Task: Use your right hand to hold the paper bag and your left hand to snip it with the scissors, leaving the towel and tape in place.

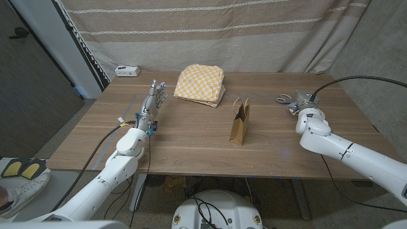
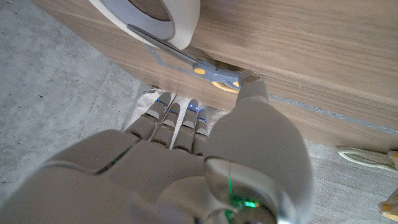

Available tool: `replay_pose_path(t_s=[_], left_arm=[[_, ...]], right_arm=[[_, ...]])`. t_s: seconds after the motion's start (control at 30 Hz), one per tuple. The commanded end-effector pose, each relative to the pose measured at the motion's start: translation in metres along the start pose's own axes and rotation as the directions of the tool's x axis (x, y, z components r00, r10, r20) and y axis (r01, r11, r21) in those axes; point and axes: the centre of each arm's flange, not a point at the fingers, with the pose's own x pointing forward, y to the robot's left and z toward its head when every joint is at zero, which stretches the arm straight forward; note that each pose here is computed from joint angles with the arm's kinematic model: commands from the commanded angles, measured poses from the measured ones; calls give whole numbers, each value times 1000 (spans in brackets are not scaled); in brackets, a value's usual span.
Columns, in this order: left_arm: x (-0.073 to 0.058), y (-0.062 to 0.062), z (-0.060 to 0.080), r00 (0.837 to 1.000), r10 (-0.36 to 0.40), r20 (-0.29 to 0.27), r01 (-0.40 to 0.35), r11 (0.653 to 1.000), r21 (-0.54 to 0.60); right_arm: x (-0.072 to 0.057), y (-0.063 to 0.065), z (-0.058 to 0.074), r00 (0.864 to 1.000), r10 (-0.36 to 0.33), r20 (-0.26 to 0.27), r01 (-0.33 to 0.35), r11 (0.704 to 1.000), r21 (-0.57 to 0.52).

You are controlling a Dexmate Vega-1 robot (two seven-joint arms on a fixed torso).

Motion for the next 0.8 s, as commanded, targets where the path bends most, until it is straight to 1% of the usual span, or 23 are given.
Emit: replay_pose_path(t_s=[0.03, 0.13, 0.4, 0.5, 0.8], left_arm=[[-2, 0, -6, 1000, 2, -9, -2, 1000, -18], [-2, 2, -7, 1000, 18, -4, -18, 1000, -18], [-1, 4, -10, 1000, 11, -7, -12, 999, -31], [0, 3, -11, 1000, 5, -11, -6, 999, -32], [-1, 6, -13, 1000, 3, -17, -4, 1000, -31]], right_arm=[[4, 3, 1, 1000, 4, -25, -5, 1000, -20], [5, 4, 2, 999, 0, -35, -1, 999, -42], [7, 5, 3, 999, 5, -46, -8, 999, -54], [8, 5, 2, 998, 4, -58, -6, 999, -46], [12, 4, 3, 998, 5, -55, -8, 998, -58]])
